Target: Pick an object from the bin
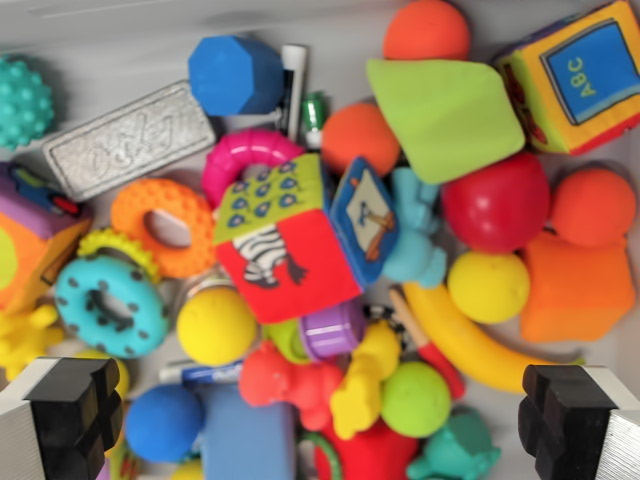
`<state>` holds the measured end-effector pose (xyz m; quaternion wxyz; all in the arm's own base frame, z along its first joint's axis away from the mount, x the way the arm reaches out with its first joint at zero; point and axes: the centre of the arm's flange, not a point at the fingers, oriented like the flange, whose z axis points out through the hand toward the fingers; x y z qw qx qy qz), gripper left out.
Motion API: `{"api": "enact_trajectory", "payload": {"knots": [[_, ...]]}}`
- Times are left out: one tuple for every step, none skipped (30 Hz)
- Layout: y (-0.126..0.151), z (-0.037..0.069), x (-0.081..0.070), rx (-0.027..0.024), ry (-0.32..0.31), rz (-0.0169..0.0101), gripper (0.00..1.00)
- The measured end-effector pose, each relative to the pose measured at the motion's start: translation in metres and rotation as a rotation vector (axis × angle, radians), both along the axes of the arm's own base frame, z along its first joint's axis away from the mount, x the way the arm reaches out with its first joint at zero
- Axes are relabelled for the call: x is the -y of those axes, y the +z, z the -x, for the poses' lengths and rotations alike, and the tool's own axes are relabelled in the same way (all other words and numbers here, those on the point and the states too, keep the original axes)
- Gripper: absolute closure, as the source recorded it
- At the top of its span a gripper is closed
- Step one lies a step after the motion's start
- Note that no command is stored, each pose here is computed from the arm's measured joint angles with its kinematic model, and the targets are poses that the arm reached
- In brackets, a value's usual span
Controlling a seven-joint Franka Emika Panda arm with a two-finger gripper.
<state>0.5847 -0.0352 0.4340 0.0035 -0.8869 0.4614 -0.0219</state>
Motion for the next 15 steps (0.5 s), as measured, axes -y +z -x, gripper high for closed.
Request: {"api": "enact_trajectory", "payload": {"knots": [[-0.001,0.0,0.0,-0.0002,-0.007,-0.0003,0.0],[-0.001,0.0,0.0,-0.0004,-0.013,-0.0006,0.0],[-0.002,0.0,0.0,-0.0007,-0.02,-0.0009,0.0],[-0.003,0.0,0.0,-0.001,-0.027,-0.0012,0.0],[-0.004,0.001,0.0,-0.0014,-0.035,-0.0016,0.0],[-0.005,0.001,0.0,-0.0016,-0.039,-0.0017,0.0],[-0.006,0.001,0.0,-0.0019,-0.047,-0.0021,0.0],[-0.007,0.001,0.0,-0.0023,-0.055,-0.0024,0.0],[-0.008,0.001,0.0,-0.0028,-0.063,-0.0027,0.0],[-0.009,0.001,0.0,-0.0032,-0.072,-0.0031,0.0],[-0.01,0.001,0.0,-0.0034,-0.08,-0.0034,0.0],[-0.011,0.001,0.0,-0.0035,-0.089,-0.0038,0.0],[-0.011,0.001,0.0,-0.0037,-0.094,-0.004,0.0],[-0.012,0.001,0.0,-0.0039,-0.104,-0.0044,0.0],[-0.013,0.002,0.0,-0.004,-0.114,-0.0048,0.0]]}}
